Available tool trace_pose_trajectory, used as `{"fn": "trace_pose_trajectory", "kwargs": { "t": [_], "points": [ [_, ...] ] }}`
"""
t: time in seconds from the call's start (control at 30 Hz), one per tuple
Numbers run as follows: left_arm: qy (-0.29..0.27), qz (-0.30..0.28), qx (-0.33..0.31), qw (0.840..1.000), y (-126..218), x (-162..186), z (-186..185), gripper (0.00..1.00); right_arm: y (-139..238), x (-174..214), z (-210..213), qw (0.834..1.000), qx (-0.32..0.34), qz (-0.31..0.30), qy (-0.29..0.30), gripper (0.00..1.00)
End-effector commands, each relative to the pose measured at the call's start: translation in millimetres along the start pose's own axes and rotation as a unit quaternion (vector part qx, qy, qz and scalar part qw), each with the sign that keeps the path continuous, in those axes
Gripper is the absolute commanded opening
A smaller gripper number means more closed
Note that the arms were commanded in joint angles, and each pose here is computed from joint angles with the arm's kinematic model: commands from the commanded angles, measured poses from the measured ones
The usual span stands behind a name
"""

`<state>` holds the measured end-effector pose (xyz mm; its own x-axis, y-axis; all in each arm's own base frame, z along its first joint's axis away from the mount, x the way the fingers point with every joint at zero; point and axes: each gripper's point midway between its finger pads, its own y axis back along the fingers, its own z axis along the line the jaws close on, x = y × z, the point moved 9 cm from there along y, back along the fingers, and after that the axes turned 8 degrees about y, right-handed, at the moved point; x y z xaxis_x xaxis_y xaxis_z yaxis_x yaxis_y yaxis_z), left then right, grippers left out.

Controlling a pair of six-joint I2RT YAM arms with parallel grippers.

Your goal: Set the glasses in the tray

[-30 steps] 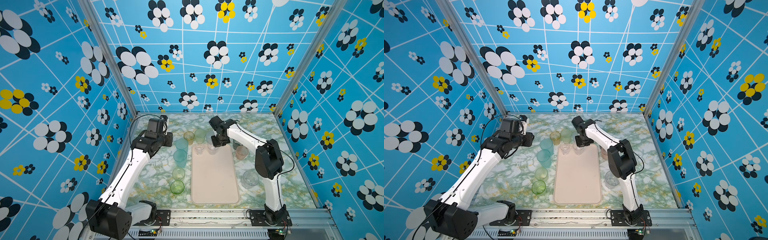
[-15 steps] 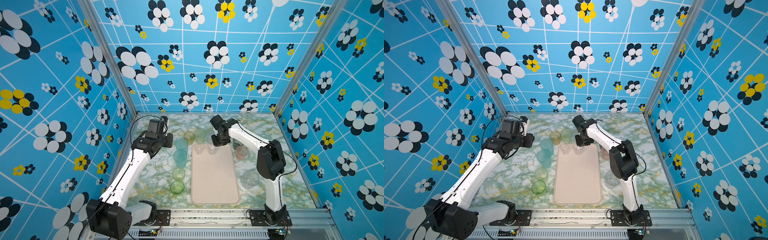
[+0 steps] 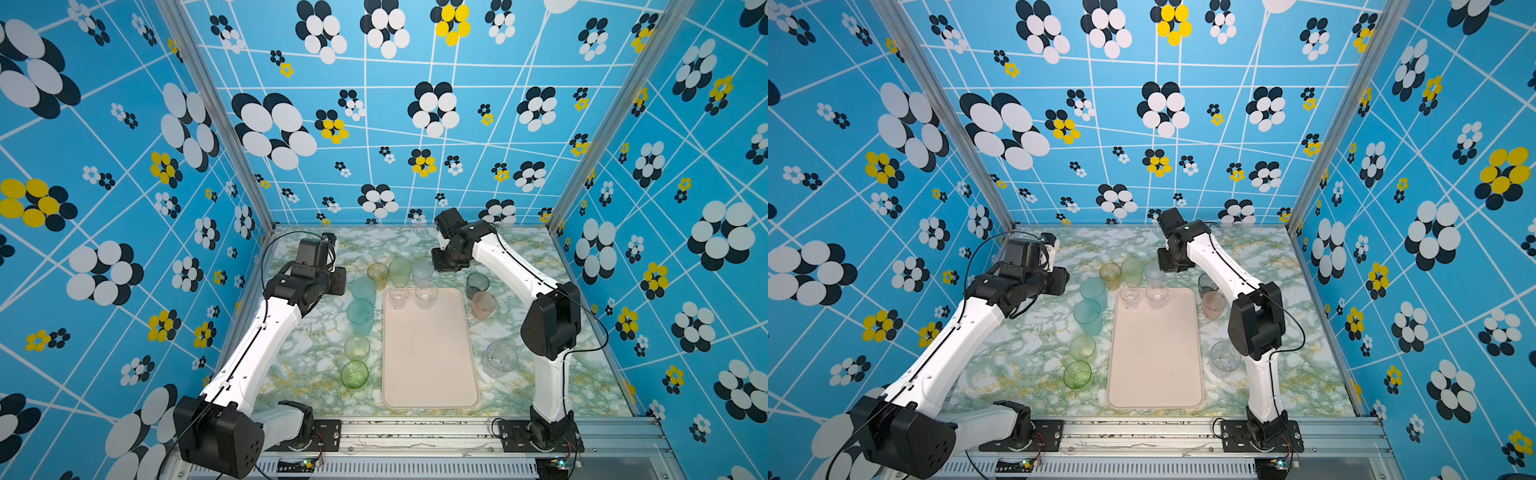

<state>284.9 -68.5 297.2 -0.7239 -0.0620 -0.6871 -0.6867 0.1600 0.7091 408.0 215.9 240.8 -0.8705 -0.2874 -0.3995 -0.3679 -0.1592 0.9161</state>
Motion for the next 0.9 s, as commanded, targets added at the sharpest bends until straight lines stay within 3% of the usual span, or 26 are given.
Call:
{"fn": "trace_pose_trajectory", "kwargs": {
  "t": [0.0,0.87],
  "points": [
    [-0.003,0.002,0.006,1.0,-0.9,1.7,-0.9,0.45,-13.3,-2.4,1.2,0.999,-0.007,0.033,0.012,0.26],
    [-0.007,0.007,-0.004,1.0,-1.2,2.3,3.8,0.45,-71.7,-22.1,-4.3,0.997,0.013,0.076,0.013,0.26]
  ]
}}
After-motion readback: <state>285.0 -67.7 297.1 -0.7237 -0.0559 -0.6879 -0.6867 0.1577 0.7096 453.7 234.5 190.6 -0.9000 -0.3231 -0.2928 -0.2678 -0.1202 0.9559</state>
